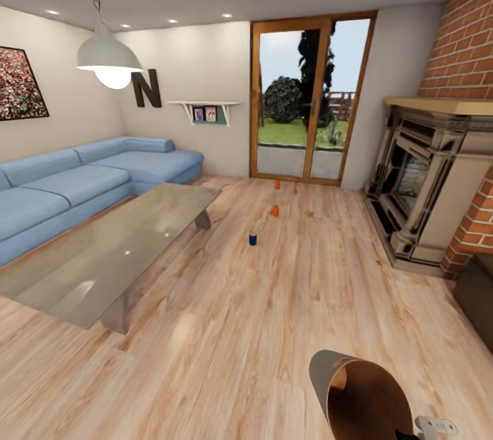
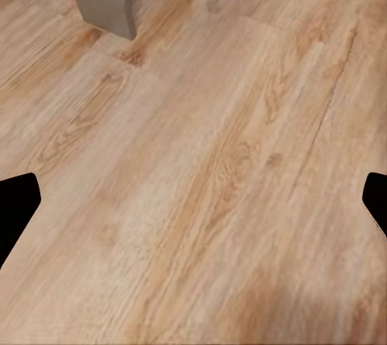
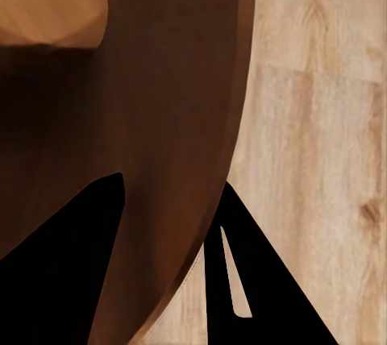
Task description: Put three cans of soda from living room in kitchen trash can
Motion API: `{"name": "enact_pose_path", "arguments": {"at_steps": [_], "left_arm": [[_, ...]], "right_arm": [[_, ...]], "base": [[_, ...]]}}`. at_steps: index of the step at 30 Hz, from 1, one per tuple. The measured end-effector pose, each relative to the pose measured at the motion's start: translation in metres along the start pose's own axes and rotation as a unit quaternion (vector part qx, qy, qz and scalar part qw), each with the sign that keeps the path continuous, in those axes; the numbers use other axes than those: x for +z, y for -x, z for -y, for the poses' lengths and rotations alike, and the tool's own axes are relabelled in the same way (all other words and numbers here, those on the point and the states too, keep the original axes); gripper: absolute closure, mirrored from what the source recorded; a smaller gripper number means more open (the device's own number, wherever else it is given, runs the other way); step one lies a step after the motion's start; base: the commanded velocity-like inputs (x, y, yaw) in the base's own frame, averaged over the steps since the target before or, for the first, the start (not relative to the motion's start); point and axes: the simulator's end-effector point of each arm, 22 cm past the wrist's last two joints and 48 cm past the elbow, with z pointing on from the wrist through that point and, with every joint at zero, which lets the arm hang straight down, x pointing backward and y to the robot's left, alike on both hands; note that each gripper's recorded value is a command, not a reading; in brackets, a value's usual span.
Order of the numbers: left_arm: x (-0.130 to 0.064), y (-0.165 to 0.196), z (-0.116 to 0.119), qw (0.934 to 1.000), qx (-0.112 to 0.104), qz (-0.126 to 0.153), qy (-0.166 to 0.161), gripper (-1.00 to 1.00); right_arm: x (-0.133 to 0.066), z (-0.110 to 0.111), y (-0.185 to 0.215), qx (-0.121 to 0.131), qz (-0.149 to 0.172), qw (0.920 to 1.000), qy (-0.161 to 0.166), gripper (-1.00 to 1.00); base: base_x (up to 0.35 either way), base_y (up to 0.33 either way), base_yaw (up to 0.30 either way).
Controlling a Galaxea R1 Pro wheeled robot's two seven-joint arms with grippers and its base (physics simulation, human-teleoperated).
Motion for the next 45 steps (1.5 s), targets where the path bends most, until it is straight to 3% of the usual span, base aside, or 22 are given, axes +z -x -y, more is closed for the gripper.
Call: {"name": "enact_pose_path", "arguments": {"at_steps": [7, 11, 18, 21, 27, 35, 39, 45], "left_arm": [[0.000, 0.000, 0.000, 1.0000, 0.000, 0.000, 0.000, -1.00], [-0.011, -0.012, -0.021, 0.9999, 0.007, -0.006, 0.007, -1.00], [-0.032, -0.042, -0.028, 0.9996, 0.016, -0.025, 0.003, -1.00], [-0.041, -0.053, -0.032, 0.9993, 0.019, -0.031, 0.006, -1.00], [-0.041, -0.046, -0.031, 0.9996, 0.022, -0.014, 0.005, -1.00], [-0.039, -0.043, -0.032, 0.9997, 0.022, -0.013, 0.005, -1.00], [-0.036, -0.045, -0.007, 0.9995, 0.018, -0.019, -0.017, -1.00], [-0.032, -0.049, 0.028, 0.9986, 0.008, -0.029, -0.045, -1.00]], "right_arm": [[0.000, 0.000, 0.000, 0.000, 0.001, 1.0000, 0.000, 1.00], [-0.004, -0.009, -0.029, 0.013, -0.016, 0.9997, 0.011, 1.00], [-0.014, -0.005, -0.073, 0.012, -0.041, 0.9990, 0.013, 1.00], [-0.015, -0.005, -0.074, 0.014, -0.041, 0.9990, 0.013, 1.00], [-0.015, -0.005, -0.074, 0.020, -0.040, 0.9989, 0.012, 1.00], [-0.014, -0.004, -0.070, 0.019, -0.035, 0.9991, 0.013, 1.00], [-0.011, -0.025, -0.065, 0.015, -0.030, 0.9991, 0.027, 1.00], [-0.007, -0.036, -0.051, 0.013, -0.017, 0.9992, 0.035, 1.00]], "base": [[0.277, 0.000, 0.000], [0.000, 0.000, 0.000], [0.000, 0.000, 0.000], [0.000, 0.000, 0.000], [0.000, 0.000, 0.000], [0.016, 0.000, 0.000], [0.134, 0.000, 0.000], [0.237, 0.000, 0.000]]}}
